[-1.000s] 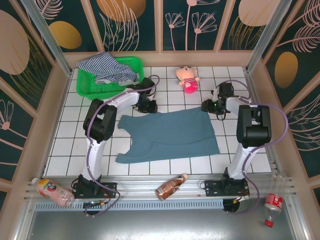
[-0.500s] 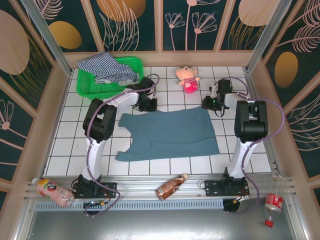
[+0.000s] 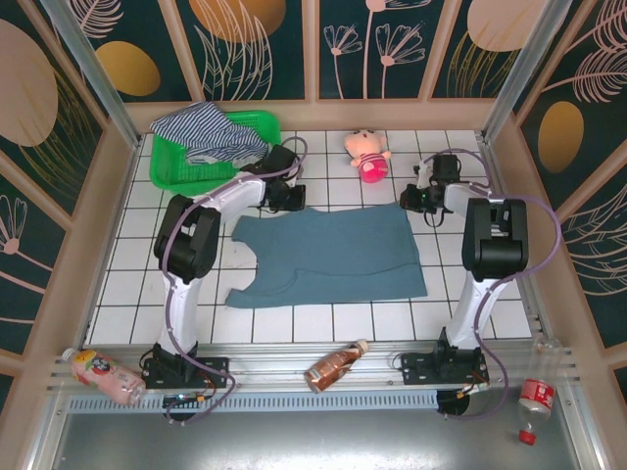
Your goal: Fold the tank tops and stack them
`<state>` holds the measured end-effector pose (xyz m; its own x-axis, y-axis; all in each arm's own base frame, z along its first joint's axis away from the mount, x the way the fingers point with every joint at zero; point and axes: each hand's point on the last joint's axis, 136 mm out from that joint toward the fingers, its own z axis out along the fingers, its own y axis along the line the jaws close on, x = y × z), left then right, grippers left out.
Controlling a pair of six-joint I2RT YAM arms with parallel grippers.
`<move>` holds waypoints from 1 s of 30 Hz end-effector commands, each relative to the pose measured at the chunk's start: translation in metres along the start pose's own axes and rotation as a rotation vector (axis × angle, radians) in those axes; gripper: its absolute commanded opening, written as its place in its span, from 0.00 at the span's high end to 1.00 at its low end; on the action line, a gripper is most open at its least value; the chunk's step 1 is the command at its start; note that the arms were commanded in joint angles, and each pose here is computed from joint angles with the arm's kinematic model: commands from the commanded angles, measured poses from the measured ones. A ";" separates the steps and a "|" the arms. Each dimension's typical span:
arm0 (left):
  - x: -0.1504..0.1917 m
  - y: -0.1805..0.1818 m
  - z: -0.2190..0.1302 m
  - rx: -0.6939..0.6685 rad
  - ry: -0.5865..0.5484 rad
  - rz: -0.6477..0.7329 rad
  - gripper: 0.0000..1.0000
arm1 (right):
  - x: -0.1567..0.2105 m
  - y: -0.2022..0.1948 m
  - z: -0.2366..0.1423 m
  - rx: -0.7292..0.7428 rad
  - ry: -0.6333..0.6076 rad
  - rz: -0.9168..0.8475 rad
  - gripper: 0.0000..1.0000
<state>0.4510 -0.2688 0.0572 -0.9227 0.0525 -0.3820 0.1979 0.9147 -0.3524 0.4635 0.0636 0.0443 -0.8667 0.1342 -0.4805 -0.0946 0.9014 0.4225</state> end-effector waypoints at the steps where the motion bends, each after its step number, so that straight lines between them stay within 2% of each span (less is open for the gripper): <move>1: -0.011 -0.006 -0.021 0.026 -0.064 0.017 0.90 | -0.013 0.023 -0.022 -0.098 -0.081 -0.037 0.95; 9: 0.007 -0.008 -0.040 0.062 -0.077 0.009 0.89 | 0.011 0.039 -0.048 -0.161 -0.111 -0.061 0.95; 17: 0.036 -0.011 -0.049 0.107 -0.035 -0.028 0.88 | 0.044 0.030 -0.062 -0.126 -0.075 -0.053 0.95; 20: 0.039 -0.015 -0.058 0.126 -0.050 -0.032 0.87 | 0.053 0.026 -0.069 -0.108 -0.075 -0.053 0.96; 30: 0.066 -0.034 -0.060 0.163 -0.017 0.011 0.87 | 0.075 0.016 -0.083 -0.056 -0.061 -0.035 0.96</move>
<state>0.3737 -0.2659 0.0877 -0.9150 0.0574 -0.3994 0.2527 0.8532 -0.4563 0.3679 0.0583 0.0789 -0.8269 0.1465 -0.5429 -0.1552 0.8685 0.4707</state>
